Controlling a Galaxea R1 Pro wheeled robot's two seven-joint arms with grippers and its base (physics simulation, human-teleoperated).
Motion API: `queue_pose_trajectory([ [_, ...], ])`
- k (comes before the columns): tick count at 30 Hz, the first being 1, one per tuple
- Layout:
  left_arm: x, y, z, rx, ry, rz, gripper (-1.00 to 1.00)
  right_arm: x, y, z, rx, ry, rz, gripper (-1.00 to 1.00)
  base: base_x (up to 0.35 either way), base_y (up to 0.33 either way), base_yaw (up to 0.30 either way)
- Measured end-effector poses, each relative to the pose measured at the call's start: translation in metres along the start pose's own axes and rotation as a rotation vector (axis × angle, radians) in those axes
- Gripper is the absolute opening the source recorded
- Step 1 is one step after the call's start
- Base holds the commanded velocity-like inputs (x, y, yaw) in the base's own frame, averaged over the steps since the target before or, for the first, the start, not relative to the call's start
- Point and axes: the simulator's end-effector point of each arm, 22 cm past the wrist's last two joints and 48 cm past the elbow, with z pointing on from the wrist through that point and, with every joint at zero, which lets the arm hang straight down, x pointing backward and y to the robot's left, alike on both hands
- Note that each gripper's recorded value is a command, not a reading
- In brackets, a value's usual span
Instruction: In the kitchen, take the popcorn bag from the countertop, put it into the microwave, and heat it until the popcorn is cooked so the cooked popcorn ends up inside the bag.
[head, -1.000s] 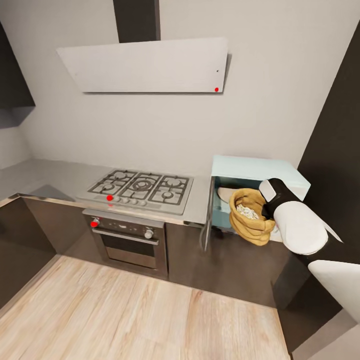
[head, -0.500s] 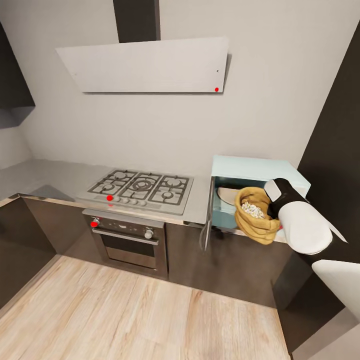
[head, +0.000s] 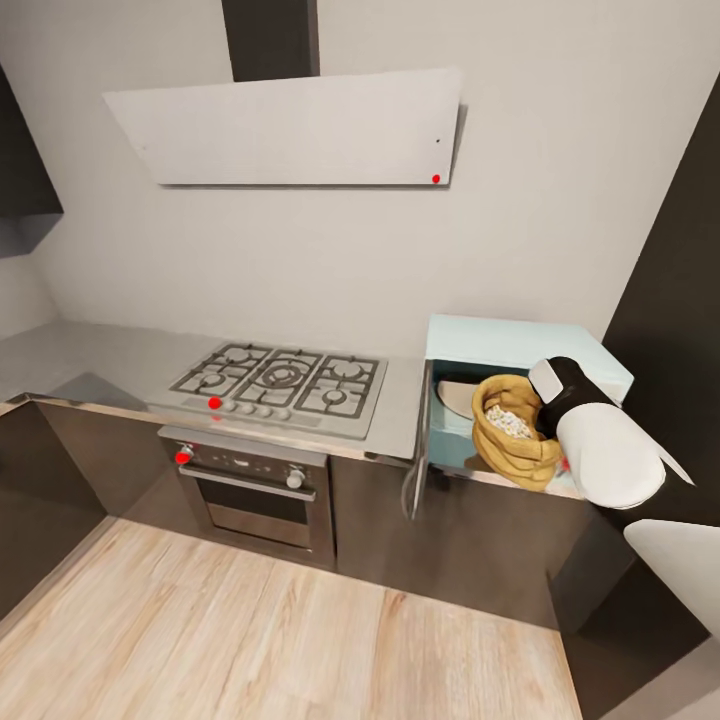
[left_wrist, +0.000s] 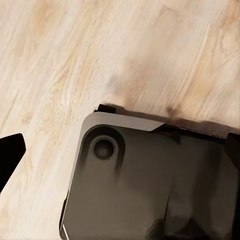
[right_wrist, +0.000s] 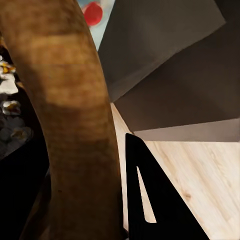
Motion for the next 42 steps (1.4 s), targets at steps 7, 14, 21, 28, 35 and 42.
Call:
queue_pose_trajectory([
  [7,-0.0001,0.0,0.0,0.0,0.0,0.0,1.0,0.0005,-0.0004,0.0006,0.001,0.001,0.0,-1.0,0.03,0.0,0.0],
  [14,0.0,0.0002,0.0,-0.001,0.0,-0.001,1.0,0.0006,-0.0006,0.0007,0.001,0.001,0.0,-1.0,0.206,-0.041,0.0],
  [21,0.0,0.0,0.0,0.0,0.0,0.0,1.0,0.0006,-0.0003,0.0007,0.001,0.001,0.0,-1.0,0.005,-0.001,0.0],
  [28,-0.0001,0.0001,-0.0001,0.0,-0.001,0.0,1.0,0.0006,-0.0006,0.0003,0.001,0.001,0.0,-1.0,0.046,0.0,0.0],
  [35,0.0,-0.0001,0.0,0.0,0.0,0.0,1.0,0.0006,-0.0003,0.0006,0.001,0.001,0.0,-1.0,0.157,0.0,0.0],
  [42,0.0,0.0,0.0,0.0,0.0,0.0,1.0,0.0007,-0.0002,0.0007,0.001,0.001,0.0,-1.0,0.01,0.0,0.0],
])
